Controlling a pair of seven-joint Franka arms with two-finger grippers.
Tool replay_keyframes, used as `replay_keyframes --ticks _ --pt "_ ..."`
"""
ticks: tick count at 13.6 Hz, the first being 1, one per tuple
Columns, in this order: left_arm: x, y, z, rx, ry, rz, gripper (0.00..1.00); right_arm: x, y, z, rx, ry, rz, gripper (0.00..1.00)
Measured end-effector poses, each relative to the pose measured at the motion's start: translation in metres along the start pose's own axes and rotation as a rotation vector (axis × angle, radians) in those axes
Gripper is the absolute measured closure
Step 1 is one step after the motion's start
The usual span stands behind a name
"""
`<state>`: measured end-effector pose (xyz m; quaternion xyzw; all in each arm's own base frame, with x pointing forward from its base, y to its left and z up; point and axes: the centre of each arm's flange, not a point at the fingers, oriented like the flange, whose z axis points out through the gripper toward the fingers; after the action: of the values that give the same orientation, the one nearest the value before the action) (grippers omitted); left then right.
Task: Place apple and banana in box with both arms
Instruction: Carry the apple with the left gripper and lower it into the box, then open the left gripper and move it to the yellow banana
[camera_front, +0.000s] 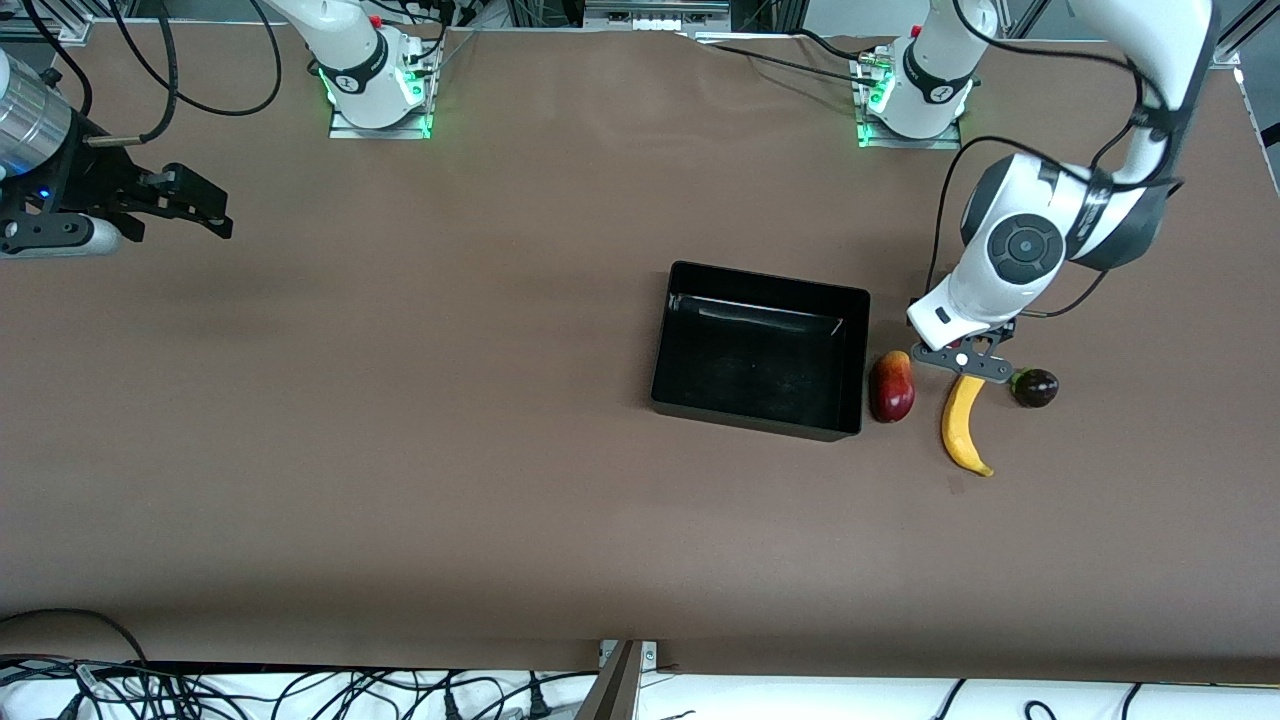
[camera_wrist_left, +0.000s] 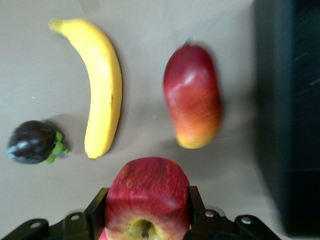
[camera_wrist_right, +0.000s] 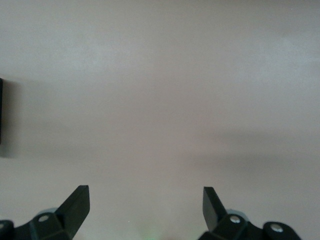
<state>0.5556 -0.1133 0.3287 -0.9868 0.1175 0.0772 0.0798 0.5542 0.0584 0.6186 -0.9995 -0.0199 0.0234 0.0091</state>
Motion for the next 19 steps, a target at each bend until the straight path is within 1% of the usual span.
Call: replay_keyframes --ticks 1,2,3,5,7,8,9,11,14,15,17,18,19 --pt "0.007 0.013 -0.031 -0.028 -0.014 -0.027 0.33 0.0 0.0 0.0 0.0 0.004 0.0 0.0" --pt "0.013 0.028 -0.05 -0.062 -0.024 -0.057 0.33 0.001 0.0 -0.001 0.001 0.009 0.0 0.0" --pt "0.019 0.047 -0.054 -0.096 -0.029 -0.088 0.33 0.001 0.0 -0.001 0.001 0.012 0.0 0.0" --pt "0.029 0.092 -0.03 -0.118 -0.067 -0.157 0.33 0.004 -0.001 0.001 0.001 0.015 -0.001 0.0" --pt "0.033 0.139 0.011 -0.11 -0.126 -0.2 0.33 0.007 -0.002 0.005 0.001 0.017 -0.003 0.0" --pt "0.033 0.154 0.028 -0.107 -0.145 -0.204 0.33 0.008 -0.004 0.005 0.001 0.019 -0.006 0.0" --pt "0.035 0.161 0.042 -0.11 -0.154 -0.205 0.33 0.008 -0.005 0.005 0.001 0.02 -0.009 0.0" --pt "0.039 0.162 0.065 -0.125 -0.148 -0.212 0.33 0.008 -0.007 0.005 0.001 0.02 -0.011 0.0" --pt "0.035 0.162 0.085 -0.127 -0.157 -0.215 0.33 0.008 -0.007 0.005 0.001 0.02 -0.011 0.0" --pt "0.035 0.161 0.085 -0.126 -0.157 -0.214 0.26 0.008 -0.007 0.005 0.001 0.02 -0.011 0.0" --pt "0.038 0.157 0.077 -0.125 -0.149 -0.205 0.07 0.008 -0.007 0.005 0.001 0.02 -0.011 0.0" --pt "0.042 0.153 0.063 -0.119 -0.155 -0.201 0.01 0.008 -0.007 0.005 0.001 0.02 -0.011 0.0" --pt "0.047 0.145 0.041 -0.11 -0.165 -0.204 0.01 0.008 -0.007 0.005 0.001 0.02 -0.011 0.0"
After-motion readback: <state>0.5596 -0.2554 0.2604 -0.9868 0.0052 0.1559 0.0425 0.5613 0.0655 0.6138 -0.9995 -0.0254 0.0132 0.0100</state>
